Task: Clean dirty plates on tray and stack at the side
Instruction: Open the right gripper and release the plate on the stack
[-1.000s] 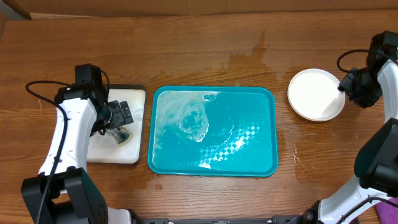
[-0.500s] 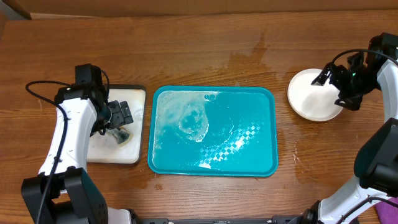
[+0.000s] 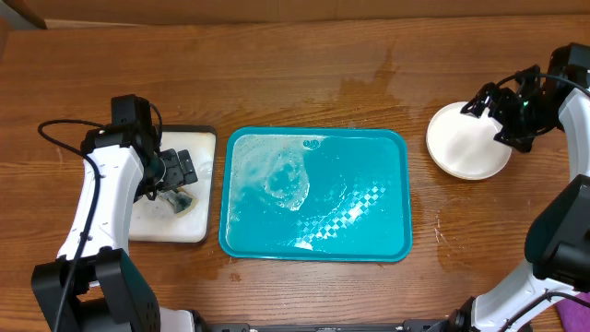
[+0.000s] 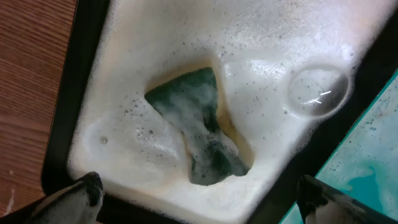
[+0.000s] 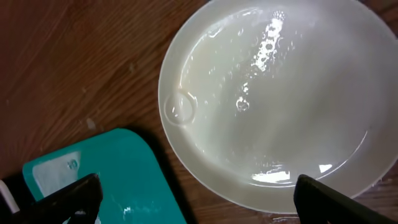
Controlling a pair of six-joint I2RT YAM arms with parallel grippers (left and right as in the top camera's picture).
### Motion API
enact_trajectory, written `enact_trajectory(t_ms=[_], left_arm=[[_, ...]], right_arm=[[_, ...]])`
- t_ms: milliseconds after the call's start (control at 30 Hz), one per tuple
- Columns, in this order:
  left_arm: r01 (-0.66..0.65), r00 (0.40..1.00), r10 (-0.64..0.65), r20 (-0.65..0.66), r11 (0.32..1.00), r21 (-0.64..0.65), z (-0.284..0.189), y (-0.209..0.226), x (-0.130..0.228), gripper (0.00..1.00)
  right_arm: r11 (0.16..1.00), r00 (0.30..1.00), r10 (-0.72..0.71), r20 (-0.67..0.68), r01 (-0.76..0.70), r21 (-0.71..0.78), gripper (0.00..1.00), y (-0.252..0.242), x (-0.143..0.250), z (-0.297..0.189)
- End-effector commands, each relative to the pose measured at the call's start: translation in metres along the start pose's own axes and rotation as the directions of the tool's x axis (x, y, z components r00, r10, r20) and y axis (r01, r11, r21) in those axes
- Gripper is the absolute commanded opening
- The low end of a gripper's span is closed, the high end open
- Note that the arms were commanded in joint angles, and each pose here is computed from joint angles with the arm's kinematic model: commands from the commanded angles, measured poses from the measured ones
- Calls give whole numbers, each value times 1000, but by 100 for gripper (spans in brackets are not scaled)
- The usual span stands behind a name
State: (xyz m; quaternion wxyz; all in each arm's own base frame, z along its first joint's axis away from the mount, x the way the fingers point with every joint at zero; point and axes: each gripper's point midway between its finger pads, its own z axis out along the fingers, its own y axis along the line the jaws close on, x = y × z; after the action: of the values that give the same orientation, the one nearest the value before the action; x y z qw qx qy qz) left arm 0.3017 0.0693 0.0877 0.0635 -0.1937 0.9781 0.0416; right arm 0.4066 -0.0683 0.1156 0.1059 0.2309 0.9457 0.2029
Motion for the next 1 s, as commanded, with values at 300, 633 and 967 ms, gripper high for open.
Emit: enact_trajectory(t_ms=[300, 633, 967], left_arm=[[-6, 1000, 6, 11, 1000, 11, -4, -2, -1, 100], [-6, 1000, 6, 11, 1000, 11, -3, -2, -1, 100], [-6, 1000, 6, 11, 1000, 11, -3, -2, -1, 100]], right_arm=[[1000, 999, -24, 30, 24, -19, 100, 5, -8, -2], [1000, 999, -21, 25, 21, -17, 100, 3, -8, 1], [979, 957, -181, 228, 198, -54, 100, 71, 6, -82]])
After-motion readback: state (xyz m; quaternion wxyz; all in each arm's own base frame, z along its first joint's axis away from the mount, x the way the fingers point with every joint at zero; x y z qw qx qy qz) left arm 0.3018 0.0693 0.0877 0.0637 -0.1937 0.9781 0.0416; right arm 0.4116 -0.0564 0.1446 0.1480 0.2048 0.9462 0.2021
